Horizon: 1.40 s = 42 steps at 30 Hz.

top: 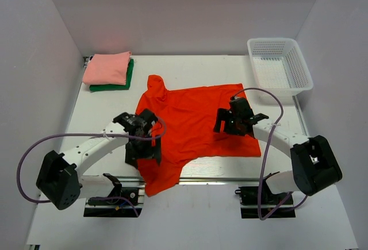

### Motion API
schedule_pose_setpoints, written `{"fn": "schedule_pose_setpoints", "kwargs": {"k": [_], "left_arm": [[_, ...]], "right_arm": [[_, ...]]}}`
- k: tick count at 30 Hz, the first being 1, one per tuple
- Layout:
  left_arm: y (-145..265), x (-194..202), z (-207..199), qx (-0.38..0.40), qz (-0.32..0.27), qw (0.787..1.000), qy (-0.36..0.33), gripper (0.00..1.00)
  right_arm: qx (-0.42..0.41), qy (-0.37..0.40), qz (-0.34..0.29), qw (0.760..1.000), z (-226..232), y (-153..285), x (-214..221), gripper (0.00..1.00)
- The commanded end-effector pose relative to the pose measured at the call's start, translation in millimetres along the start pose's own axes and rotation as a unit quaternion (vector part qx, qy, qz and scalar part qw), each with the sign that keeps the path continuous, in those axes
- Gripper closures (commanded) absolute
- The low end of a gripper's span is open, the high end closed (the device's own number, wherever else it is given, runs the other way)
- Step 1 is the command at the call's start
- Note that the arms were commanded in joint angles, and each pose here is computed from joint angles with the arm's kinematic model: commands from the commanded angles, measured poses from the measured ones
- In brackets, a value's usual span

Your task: Fold and stack the t-shirts

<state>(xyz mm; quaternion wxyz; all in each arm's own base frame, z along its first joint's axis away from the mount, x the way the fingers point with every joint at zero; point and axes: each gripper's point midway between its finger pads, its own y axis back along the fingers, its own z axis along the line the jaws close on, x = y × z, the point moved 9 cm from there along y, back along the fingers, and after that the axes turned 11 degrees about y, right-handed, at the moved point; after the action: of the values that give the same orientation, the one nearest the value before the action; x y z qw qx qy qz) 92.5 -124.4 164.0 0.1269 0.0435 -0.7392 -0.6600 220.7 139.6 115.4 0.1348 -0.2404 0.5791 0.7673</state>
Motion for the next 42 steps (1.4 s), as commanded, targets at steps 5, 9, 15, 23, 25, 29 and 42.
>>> {"fn": "schedule_pose_setpoints", "kwargs": {"k": [5,9,15,23,25,29,42], "left_arm": [[53,-69,-52,0.039,-0.23,0.972,-0.024,0.0],[55,-112,-89,0.082,-0.32,0.943,-0.031,0.0],[26,-178,-120,0.002,-0.323,0.946,-0.005,0.0],[-4,-258,-121,-0.017,-0.331,0.943,0.031,0.01],[-15,-275,-113,-0.013,-0.323,0.946,0.036,0.01],[-33,-307,-115,0.028,-0.322,0.946,0.013,0.03],[-47,-418,-131,0.1,-0.341,0.934,-0.037,0.01]], "right_arm": [[0.027,0.025,-0.075,0.996,3,21,-43,0.1],[0.05,0.016,-0.097,0.994,4,20,-67,0.1],[0.079,0.02,-0.092,0.992,-2,-4,-94,0.1],[0.109,0.024,-0.031,0.993,-25,-61,-110,0.1],[0.112,0.022,-0.033,0.993,-28,-66,-117,0.1],[0.12,0.01,-0.015,0.993,-41,-83,-119,0.1],[0.138,0.027,-0.032,0.99,-75,-124,-184,0.1]]}}
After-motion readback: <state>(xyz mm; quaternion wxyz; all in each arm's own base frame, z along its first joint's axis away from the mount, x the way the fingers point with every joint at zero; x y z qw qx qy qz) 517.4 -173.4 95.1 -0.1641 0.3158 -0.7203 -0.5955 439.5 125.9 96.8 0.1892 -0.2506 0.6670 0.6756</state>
